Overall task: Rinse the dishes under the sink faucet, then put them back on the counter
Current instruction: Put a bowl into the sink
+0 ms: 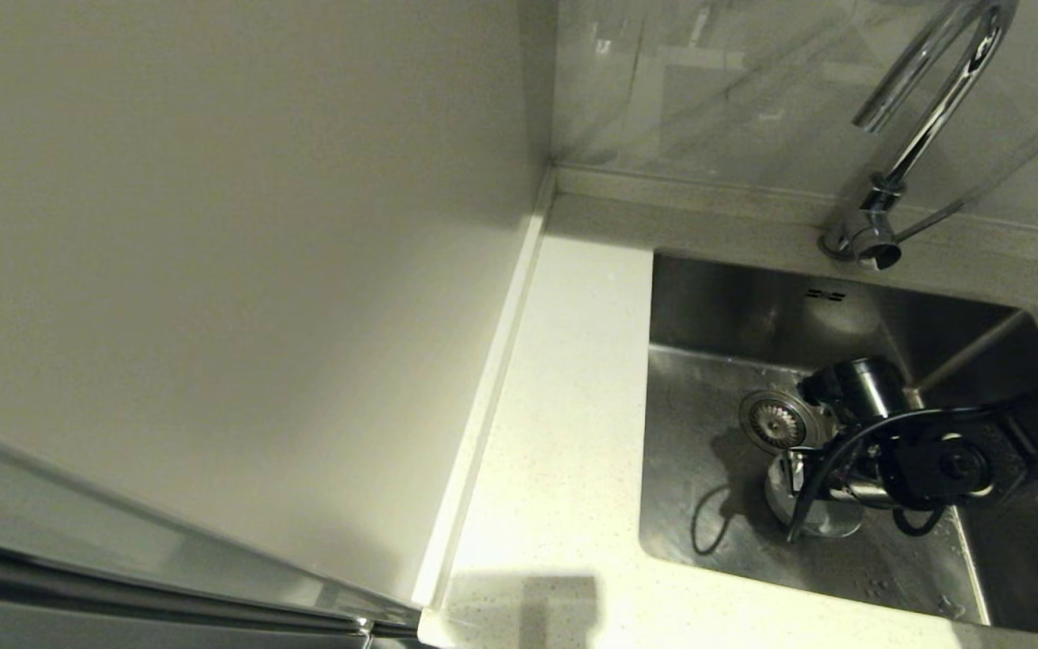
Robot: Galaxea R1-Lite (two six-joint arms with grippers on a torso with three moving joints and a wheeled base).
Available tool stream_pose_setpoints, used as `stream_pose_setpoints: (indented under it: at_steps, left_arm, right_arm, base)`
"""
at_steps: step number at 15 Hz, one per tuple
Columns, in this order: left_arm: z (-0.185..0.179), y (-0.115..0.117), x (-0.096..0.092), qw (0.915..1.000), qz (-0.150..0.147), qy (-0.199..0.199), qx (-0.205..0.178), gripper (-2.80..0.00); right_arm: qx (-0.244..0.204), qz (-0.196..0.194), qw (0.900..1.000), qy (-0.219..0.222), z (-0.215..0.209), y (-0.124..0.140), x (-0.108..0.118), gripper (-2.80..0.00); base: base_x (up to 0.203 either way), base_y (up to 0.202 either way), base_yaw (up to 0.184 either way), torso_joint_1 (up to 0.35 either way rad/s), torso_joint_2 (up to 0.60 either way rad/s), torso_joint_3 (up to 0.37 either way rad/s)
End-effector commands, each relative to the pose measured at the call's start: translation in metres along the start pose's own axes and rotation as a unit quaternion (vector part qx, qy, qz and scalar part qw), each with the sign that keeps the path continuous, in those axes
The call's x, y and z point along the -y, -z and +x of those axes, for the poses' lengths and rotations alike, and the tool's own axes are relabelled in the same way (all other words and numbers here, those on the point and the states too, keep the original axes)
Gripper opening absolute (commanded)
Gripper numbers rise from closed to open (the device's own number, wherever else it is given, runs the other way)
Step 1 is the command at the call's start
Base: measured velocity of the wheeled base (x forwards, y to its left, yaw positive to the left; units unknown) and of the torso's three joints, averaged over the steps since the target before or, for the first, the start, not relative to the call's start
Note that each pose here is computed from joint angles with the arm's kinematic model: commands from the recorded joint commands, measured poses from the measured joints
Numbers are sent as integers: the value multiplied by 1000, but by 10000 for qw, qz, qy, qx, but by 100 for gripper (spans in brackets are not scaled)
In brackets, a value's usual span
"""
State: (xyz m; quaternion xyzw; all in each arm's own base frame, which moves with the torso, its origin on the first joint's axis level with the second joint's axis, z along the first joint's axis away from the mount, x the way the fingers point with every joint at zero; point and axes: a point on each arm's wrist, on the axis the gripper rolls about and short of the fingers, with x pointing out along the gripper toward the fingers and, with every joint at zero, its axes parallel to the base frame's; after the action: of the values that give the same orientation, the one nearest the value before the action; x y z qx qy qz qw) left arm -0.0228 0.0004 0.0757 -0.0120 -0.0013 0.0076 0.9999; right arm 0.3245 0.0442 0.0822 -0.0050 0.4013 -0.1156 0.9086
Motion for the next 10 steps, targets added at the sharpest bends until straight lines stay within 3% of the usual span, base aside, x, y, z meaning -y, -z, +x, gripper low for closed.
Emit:
stream_pose_setpoints:
  at_steps: [1, 10]
  left_arm:
    - [0, 0, 0, 10000, -3, 1, 18, -280]
    - [0, 0, 0, 10000, -3, -6, 18, -280]
  right_arm:
    - [532, 90, 9985, -91, -48, -7, 15, 0]
    - [758, 64, 9970, -109, -114, 29, 46, 0]
  base:
    - [0, 0, 0, 0, 0, 0]
    - [0, 0, 0, 0, 0, 0]
